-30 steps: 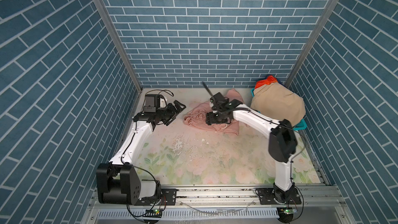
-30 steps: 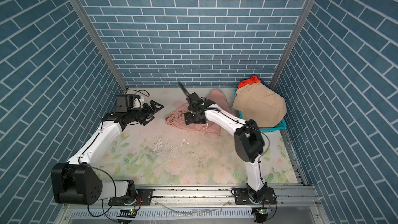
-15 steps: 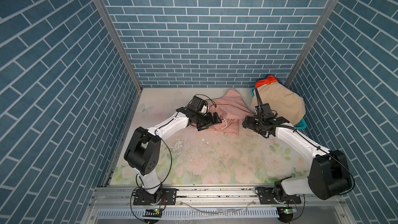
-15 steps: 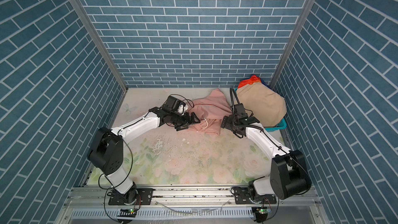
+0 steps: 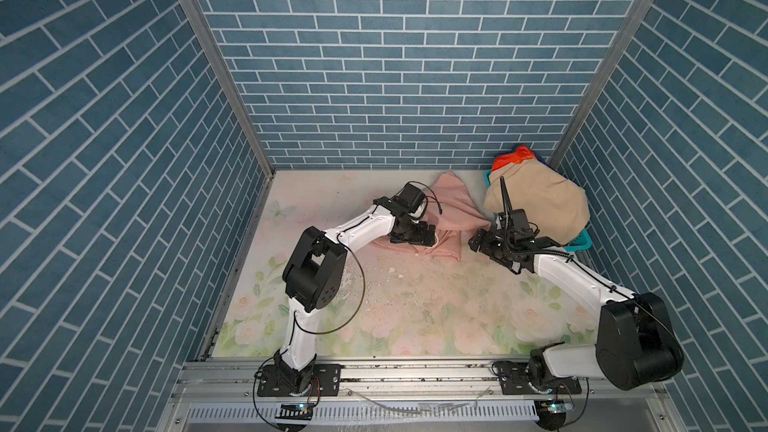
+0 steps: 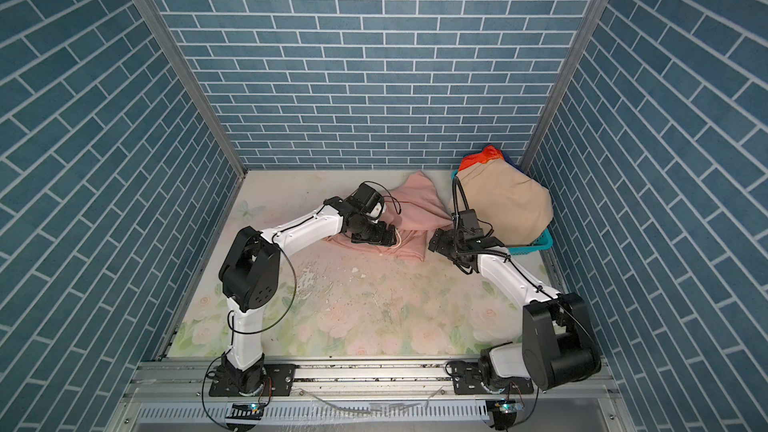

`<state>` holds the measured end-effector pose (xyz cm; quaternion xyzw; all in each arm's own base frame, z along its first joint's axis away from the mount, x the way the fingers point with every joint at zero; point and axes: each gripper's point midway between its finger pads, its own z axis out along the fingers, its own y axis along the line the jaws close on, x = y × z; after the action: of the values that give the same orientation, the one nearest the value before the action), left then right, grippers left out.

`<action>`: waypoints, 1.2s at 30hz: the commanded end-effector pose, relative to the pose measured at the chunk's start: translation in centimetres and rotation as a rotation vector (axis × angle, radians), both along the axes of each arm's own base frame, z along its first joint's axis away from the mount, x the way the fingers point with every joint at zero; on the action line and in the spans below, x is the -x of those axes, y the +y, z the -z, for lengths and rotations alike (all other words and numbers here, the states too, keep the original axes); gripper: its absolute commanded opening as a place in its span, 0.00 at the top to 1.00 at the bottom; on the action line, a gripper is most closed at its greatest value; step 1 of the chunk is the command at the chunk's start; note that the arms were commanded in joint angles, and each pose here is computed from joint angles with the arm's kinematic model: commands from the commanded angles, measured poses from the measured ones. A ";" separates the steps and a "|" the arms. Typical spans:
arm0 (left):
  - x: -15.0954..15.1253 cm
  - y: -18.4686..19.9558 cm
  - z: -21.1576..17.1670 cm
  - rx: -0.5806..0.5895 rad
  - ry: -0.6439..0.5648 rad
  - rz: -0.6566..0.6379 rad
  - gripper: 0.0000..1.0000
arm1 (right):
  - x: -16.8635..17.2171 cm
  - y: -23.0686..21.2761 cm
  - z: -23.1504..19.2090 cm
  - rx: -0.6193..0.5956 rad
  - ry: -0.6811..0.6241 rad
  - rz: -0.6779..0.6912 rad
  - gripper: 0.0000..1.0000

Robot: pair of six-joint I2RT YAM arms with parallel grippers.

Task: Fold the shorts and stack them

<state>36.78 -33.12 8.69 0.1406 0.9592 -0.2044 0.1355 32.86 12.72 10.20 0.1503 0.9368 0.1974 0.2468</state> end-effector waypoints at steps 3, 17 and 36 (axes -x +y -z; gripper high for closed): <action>-0.8 0.0 1.9 -0.089 -0.035 0.038 0.13 | -0.4 0.1 -0.6 -0.067 -0.022 0.024 0.09; -2.0 -1.1 1.1 -0.132 -0.092 0.095 0.92 | 0.3 -0.6 -0.3 -0.096 -0.015 0.035 0.10; -6.2 20.2 -15.1 -0.434 -0.336 -0.249 1.00 | -3.4 2.7 -0.4 -0.135 -0.017 0.014 0.04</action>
<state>43.99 -14.32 25.72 0.0760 0.9441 0.0182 0.3202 35.33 13.74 10.57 0.1680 0.9221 0.2442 0.2489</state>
